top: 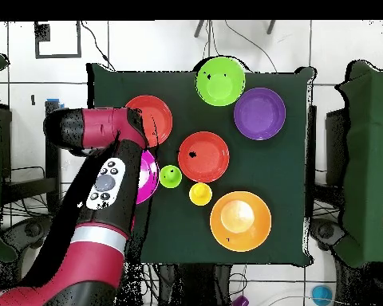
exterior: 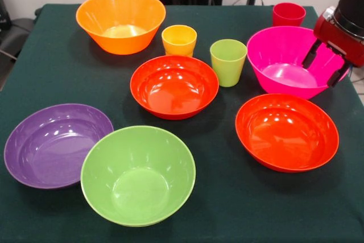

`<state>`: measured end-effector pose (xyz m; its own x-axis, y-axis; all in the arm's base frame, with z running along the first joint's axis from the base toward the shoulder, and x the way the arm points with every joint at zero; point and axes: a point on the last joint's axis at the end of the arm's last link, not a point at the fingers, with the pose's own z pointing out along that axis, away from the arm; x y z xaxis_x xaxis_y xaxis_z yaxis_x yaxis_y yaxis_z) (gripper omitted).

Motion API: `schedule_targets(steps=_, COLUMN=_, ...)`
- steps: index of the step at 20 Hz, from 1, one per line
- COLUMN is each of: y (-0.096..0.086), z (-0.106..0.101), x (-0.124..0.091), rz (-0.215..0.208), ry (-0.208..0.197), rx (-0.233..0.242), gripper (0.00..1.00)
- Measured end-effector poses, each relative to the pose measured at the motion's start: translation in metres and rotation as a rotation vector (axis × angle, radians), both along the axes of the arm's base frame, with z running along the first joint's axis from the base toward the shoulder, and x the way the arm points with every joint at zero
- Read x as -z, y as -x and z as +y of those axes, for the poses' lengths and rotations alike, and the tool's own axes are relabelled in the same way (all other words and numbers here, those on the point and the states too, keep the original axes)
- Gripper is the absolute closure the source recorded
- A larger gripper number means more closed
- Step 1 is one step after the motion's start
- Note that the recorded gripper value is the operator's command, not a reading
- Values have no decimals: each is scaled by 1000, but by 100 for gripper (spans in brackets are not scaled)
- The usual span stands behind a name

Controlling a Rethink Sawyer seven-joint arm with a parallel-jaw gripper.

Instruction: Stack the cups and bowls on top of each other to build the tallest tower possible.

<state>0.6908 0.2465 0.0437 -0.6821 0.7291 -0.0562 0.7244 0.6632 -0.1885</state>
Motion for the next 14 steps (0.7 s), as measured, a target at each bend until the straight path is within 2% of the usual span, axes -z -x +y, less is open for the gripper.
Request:
schedule_targets(steps=8, y=1, z=0, x=2, rz=4, ry=1, rx=0, gripper=0)
schedule_targets(steps=14, y=3, z=0, x=15, rz=16, ry=6, rx=-4, gripper=0)
